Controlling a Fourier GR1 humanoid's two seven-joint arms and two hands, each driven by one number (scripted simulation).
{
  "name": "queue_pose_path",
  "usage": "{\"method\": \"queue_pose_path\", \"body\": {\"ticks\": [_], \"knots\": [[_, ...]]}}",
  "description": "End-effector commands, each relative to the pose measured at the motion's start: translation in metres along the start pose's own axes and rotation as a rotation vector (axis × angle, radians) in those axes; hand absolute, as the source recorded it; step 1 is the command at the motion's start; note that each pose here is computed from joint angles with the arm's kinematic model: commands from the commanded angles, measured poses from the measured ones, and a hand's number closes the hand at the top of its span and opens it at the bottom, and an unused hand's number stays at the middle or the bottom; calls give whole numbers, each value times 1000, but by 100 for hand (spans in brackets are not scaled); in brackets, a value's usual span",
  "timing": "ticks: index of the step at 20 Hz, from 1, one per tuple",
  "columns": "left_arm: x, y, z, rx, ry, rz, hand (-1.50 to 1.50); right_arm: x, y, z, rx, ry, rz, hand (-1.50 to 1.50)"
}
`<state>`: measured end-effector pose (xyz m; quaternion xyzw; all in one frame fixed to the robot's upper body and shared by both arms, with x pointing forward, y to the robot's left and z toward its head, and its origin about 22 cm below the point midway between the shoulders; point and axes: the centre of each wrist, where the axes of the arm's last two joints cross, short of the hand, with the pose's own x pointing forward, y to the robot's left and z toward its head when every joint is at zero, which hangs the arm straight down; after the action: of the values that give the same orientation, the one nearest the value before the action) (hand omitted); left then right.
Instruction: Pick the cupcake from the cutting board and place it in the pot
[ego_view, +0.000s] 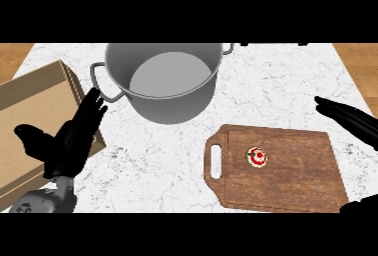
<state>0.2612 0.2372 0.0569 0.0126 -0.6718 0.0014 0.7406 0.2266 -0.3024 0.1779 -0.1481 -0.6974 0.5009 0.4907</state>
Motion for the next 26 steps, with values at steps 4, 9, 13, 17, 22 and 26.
{"method": "queue_pose_path", "body": {"ticks": [4,9,13,17,22,26], "knots": [[-2,-11,-14,-27,1,0,0,26,-9,-18,144,197,78,-150],[-4,-25,-3,-27,-5,5,0,41,4,-29,177,261,49,-150],[13,-18,-4,-24,-1,-8,0,21,25,-29,240,313,67,-150],[11,-13,-1,-10,-5,-1,0,34,26,-45,283,357,130,-150],[-1,-12,-1,-21,-1,-5,0,27,59,-38,291,401,157,-150],[15,8,-4,-4,5,-10,0,25,56,-46,251,401,120,-150]]}}
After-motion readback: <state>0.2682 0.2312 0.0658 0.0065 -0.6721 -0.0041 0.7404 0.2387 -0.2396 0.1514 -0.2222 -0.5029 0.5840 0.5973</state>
